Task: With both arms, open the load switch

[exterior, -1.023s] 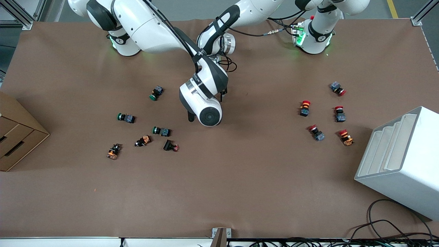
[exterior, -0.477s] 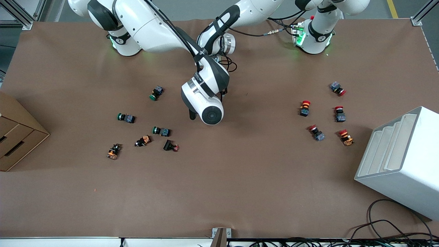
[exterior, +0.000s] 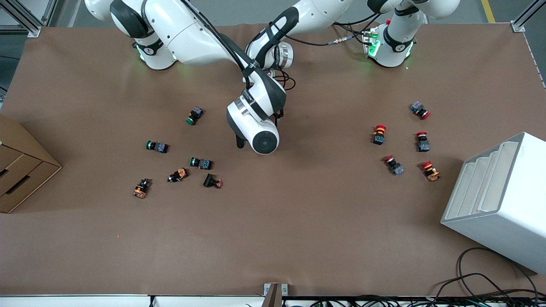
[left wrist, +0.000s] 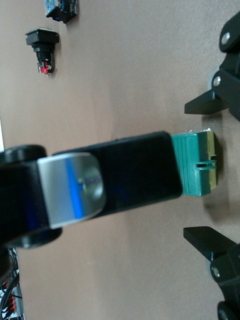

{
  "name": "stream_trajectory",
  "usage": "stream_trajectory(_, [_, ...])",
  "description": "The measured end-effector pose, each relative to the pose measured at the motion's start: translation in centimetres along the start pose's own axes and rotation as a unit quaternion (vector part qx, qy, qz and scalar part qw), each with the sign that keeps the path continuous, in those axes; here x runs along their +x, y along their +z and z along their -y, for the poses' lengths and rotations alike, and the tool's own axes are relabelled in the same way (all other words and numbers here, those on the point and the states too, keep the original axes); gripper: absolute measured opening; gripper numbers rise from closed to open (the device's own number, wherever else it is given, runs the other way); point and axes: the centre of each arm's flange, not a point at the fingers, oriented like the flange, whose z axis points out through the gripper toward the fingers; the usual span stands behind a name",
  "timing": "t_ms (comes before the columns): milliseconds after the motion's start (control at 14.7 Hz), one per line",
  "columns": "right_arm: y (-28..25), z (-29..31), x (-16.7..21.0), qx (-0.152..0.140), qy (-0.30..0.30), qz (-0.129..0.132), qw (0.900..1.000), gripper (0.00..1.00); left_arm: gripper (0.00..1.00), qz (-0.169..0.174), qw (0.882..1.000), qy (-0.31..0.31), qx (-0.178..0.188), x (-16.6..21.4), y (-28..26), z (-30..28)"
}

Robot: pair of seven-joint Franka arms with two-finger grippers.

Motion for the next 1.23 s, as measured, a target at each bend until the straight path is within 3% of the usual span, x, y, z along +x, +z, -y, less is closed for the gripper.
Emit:
stream_trajectory(545, [0.0,-0.2,-0.3,0.005,-0.002,-0.005,1.000,1.00,1.00,0.000,1.000,0.001,0.000,-0.1,0.0,0.0])
stream_trajectory(750, [-0.5,-0.8,-1.0,0.024,-0.013,-0.027,0.999,1.00,1.00,0.000,1.000,0.001,0.000,-0.1,0.0,0.0])
stream_trajectory(1023, [-3.6,-2.4,-3.2,0.055,-0.045,-0.009,0.997,1.00,1.00,0.000,1.000,0.000,0.000,0.0,0.0,0.0])
stream_trajectory(1227, [-5.6,-1.9,-2.0,0.067,-0.070,0.000,0.995,1.00,0.99,-0.001,1.000,-0.001,-0.001,0.1,-0.1,-0.1])
